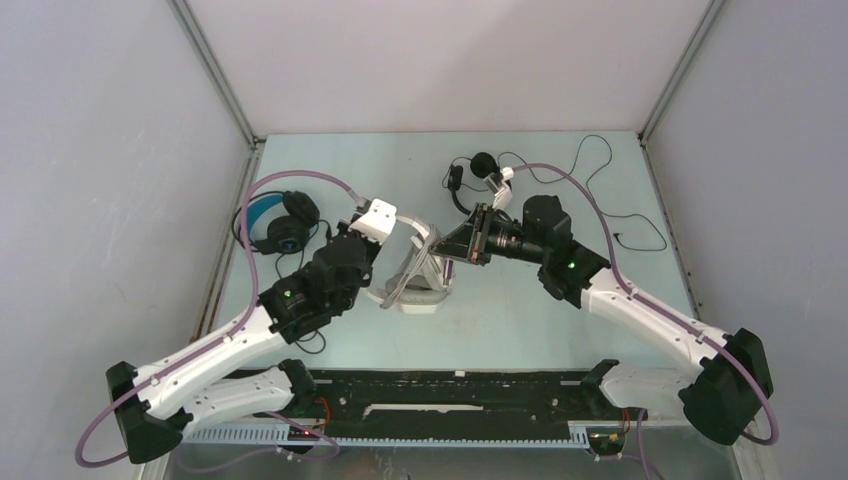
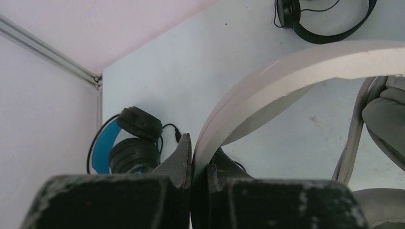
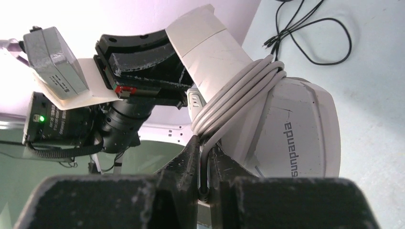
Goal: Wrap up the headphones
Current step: Wrap the headphones cable around the headphones, then place the headphones at the center of the board.
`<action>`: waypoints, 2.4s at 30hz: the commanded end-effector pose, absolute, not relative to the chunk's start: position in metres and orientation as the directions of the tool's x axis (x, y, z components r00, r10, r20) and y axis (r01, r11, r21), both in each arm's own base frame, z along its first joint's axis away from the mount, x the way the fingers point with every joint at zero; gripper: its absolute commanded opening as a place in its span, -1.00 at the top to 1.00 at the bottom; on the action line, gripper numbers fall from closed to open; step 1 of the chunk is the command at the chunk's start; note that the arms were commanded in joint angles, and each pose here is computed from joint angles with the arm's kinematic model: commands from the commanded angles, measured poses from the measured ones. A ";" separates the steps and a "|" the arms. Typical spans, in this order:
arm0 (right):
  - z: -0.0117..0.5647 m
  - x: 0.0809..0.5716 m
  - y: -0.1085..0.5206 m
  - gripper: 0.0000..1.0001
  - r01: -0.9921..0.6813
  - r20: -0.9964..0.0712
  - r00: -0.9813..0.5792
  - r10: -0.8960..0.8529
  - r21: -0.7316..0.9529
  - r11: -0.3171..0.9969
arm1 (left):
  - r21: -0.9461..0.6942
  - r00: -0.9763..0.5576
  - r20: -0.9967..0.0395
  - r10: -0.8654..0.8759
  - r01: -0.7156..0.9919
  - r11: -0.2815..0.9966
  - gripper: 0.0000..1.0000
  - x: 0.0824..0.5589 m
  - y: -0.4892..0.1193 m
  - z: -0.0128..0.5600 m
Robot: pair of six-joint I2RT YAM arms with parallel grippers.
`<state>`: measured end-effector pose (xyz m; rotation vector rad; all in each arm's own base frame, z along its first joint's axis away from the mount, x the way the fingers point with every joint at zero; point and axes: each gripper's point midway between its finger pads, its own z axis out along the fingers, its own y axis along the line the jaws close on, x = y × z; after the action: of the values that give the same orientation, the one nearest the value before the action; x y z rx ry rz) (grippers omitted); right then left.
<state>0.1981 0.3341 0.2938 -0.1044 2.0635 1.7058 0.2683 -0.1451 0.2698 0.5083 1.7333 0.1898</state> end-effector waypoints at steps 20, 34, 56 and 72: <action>0.354 0.186 0.321 0.62 -0.483 -0.559 -0.805 0.198 0.812 0.329 | -0.066 -0.112 -0.991 -0.074 -0.067 0.996 1.00 0.278 -0.129 0.269; 0.369 0.176 0.339 0.77 -0.540 -0.596 -0.777 0.203 0.796 0.272 | -0.155 -0.091 -0.982 -0.162 -0.082 0.985 1.00 0.279 -0.133 0.276; 0.362 0.170 0.344 0.47 -0.567 -0.654 -0.738 0.167 0.734 0.373 | -0.419 -0.059 -0.904 -0.424 -0.082 0.904 1.00 0.267 -0.128 0.271; 0.409 0.152 0.325 0.30 -0.683 -0.746 -0.642 0.176 0.661 0.310 | -0.508 0.027 -0.861 -0.509 0.016 0.861 1.00 0.266 -0.134 0.291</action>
<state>0.1559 0.3424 0.3474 -0.4174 2.0255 1.4354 0.2632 -0.1327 0.2489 -0.2805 1.6636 -0.2618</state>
